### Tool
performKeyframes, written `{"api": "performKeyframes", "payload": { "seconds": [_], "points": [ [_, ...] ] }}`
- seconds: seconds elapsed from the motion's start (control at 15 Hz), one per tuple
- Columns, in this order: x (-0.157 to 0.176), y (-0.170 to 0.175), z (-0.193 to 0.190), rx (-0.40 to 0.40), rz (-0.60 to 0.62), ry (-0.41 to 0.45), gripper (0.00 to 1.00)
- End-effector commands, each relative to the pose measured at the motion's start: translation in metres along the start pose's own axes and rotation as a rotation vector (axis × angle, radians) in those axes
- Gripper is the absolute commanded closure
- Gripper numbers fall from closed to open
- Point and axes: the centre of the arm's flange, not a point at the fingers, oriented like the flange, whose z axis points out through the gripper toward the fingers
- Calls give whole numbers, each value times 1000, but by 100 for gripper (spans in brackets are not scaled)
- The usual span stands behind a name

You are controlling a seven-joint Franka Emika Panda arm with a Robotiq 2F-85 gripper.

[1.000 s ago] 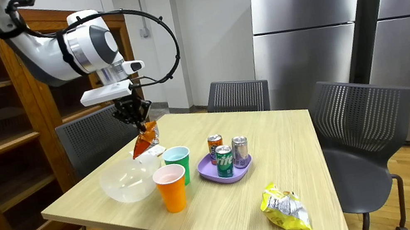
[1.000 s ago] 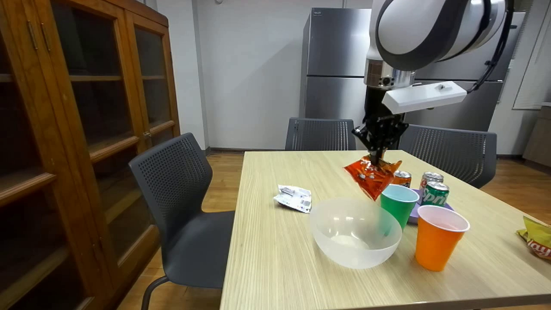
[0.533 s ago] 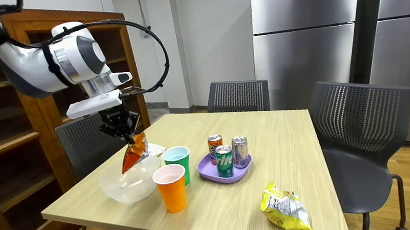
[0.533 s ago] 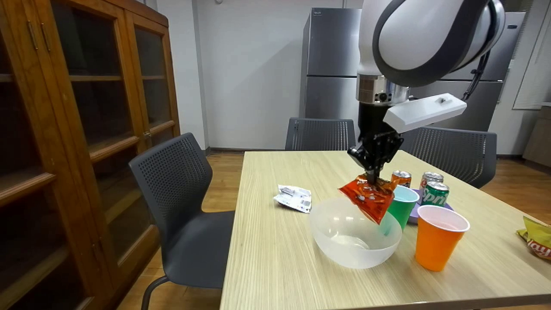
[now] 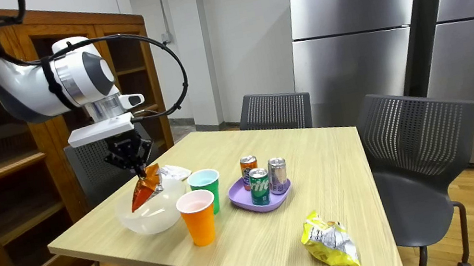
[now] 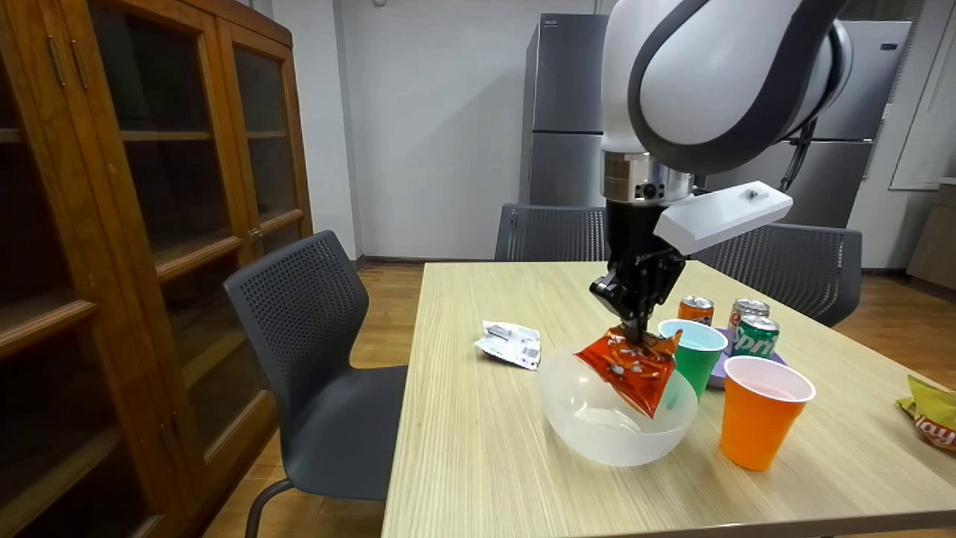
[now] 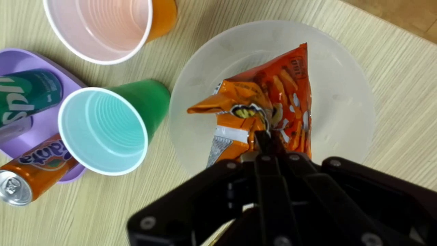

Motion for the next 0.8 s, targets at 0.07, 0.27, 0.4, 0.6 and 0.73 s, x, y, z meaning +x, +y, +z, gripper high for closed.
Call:
{"api": "performKeyframes", "payload": {
  "seconds": [0.07, 0.27, 0.4, 0.6, 0.73],
  "points": [
    [10, -13, 20, -3, -26, -54, 100],
    [18, -20, 37, 8, -26, -81, 100],
    [27, -23, 46, 13, -21, -89, 100],
    [42, -27, 59, 21, -15, -107, 100],
    [50, -27, 67, 22, -13, -120, 100]
  ]
}}
